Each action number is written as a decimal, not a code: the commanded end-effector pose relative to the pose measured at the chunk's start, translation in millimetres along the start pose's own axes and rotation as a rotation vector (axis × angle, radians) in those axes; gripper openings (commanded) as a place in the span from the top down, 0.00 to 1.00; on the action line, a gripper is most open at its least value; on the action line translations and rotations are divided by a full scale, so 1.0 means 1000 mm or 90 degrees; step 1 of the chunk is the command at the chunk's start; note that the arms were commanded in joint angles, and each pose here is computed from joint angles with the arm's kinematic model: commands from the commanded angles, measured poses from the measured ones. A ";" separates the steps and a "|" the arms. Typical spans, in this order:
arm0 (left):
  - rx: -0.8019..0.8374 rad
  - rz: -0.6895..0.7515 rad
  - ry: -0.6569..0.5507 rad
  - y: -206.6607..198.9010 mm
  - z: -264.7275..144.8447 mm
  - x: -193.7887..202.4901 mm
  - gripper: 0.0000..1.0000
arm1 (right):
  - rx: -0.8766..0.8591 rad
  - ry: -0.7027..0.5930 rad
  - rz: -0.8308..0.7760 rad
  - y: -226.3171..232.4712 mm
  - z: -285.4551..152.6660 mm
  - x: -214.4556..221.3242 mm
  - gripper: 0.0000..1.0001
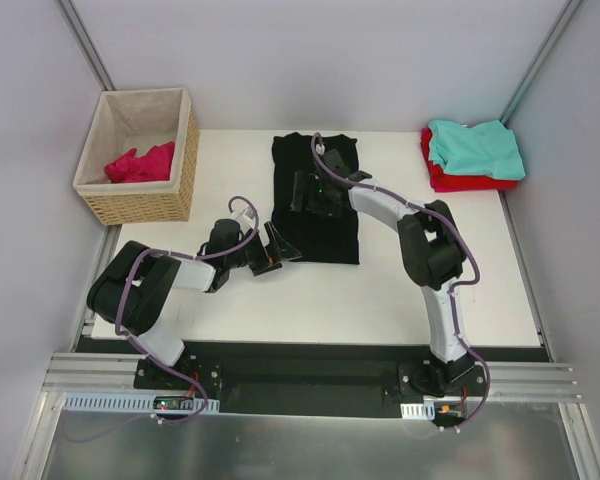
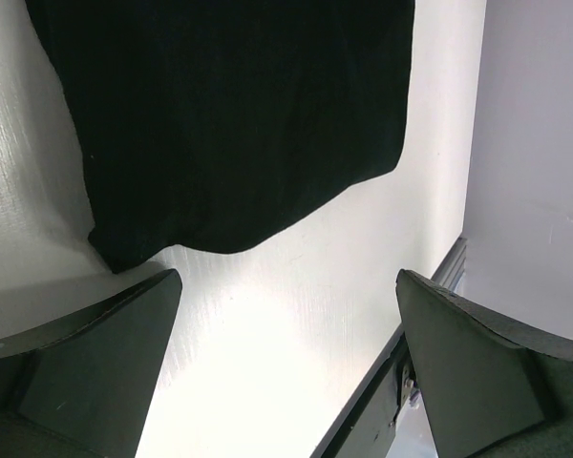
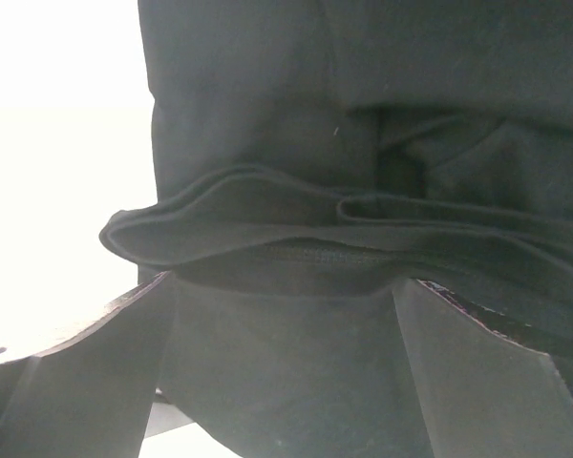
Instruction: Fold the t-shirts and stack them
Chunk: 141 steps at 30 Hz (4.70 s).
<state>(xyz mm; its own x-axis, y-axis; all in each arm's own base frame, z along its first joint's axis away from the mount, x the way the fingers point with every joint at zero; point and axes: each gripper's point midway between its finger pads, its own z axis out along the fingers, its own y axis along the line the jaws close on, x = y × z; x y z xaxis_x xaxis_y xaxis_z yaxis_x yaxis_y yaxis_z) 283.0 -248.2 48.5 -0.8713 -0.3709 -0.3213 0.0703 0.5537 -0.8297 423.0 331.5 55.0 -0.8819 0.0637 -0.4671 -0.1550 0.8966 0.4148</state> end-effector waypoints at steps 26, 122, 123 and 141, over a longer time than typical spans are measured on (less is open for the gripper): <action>-0.001 0.092 -0.022 -0.078 -0.068 -0.021 0.01 | 0.027 -0.164 -0.072 -0.012 -0.150 -0.016 0.00; -0.068 -0.097 0.008 0.070 -0.018 0.003 0.42 | 0.001 -0.035 0.217 -0.127 -0.094 0.137 0.23; -0.068 -0.097 0.007 0.070 -0.018 0.004 0.42 | 0.000 -0.035 0.219 -0.128 -0.094 0.138 0.23; -0.068 -0.104 0.010 0.079 -0.009 0.003 0.47 | 0.004 -0.037 0.227 -0.132 -0.084 0.137 0.44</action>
<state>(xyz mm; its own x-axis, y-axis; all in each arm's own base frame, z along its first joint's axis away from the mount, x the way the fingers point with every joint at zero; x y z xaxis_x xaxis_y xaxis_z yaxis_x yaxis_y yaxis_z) 303.0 -209.9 27.5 -0.8451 -0.4641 -0.2653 0.0012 0.4947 -0.8691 303.3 197.6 30.3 -0.8186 0.4097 -0.4026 0.0872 0.7814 0.6179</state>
